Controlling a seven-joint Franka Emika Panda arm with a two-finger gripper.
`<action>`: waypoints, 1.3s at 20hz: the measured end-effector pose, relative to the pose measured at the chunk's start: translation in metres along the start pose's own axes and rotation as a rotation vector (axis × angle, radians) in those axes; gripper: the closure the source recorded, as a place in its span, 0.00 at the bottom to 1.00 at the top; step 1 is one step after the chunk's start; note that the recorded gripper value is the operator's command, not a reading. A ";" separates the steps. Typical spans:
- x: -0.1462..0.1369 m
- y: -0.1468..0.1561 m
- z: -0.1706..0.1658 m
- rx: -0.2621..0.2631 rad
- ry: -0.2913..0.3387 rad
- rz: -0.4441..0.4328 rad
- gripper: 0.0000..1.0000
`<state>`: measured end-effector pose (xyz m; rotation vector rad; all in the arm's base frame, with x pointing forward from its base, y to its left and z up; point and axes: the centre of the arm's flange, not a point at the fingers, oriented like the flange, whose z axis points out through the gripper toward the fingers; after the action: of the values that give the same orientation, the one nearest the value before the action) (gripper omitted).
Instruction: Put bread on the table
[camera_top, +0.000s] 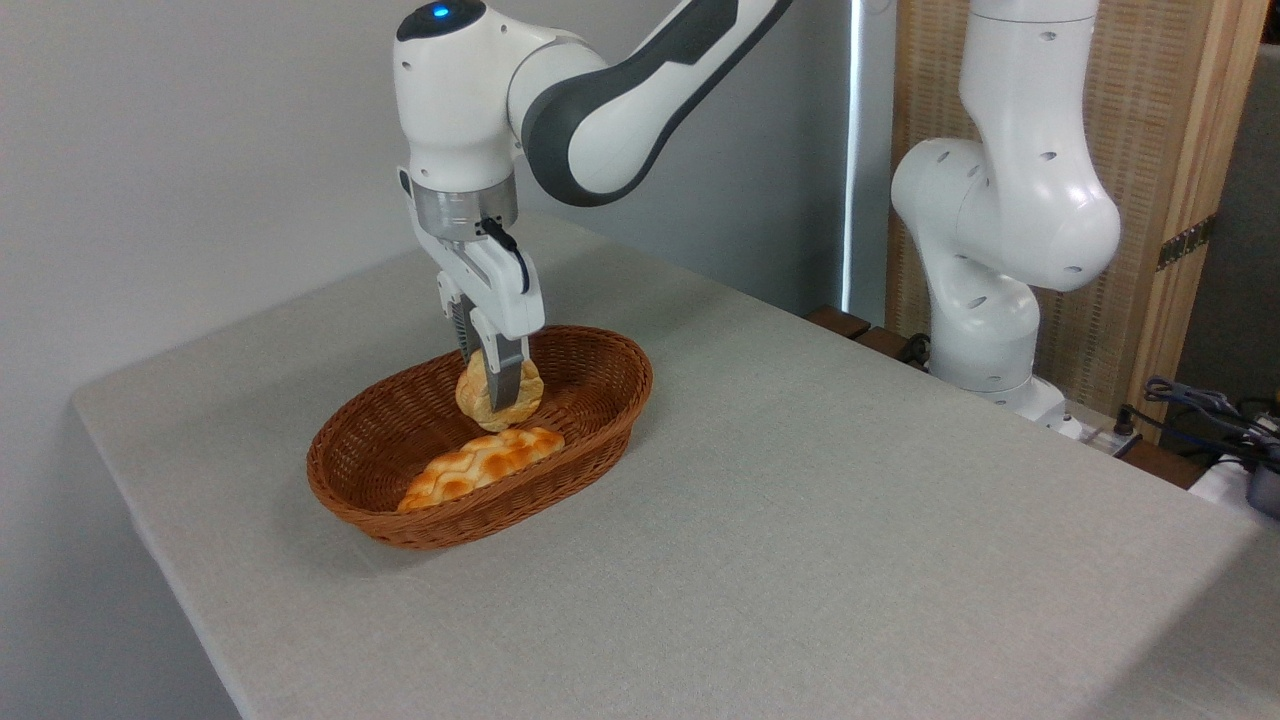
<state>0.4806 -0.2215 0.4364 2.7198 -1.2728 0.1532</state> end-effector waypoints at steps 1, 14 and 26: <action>0.000 0.000 0.000 0.000 0.000 0.000 0.86; -0.026 -0.074 -0.083 -0.063 -0.041 -0.056 0.86; -0.124 -0.226 -0.094 -0.018 0.139 -0.155 0.41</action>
<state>0.5724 0.0309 0.4934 2.7240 -1.0184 0.3069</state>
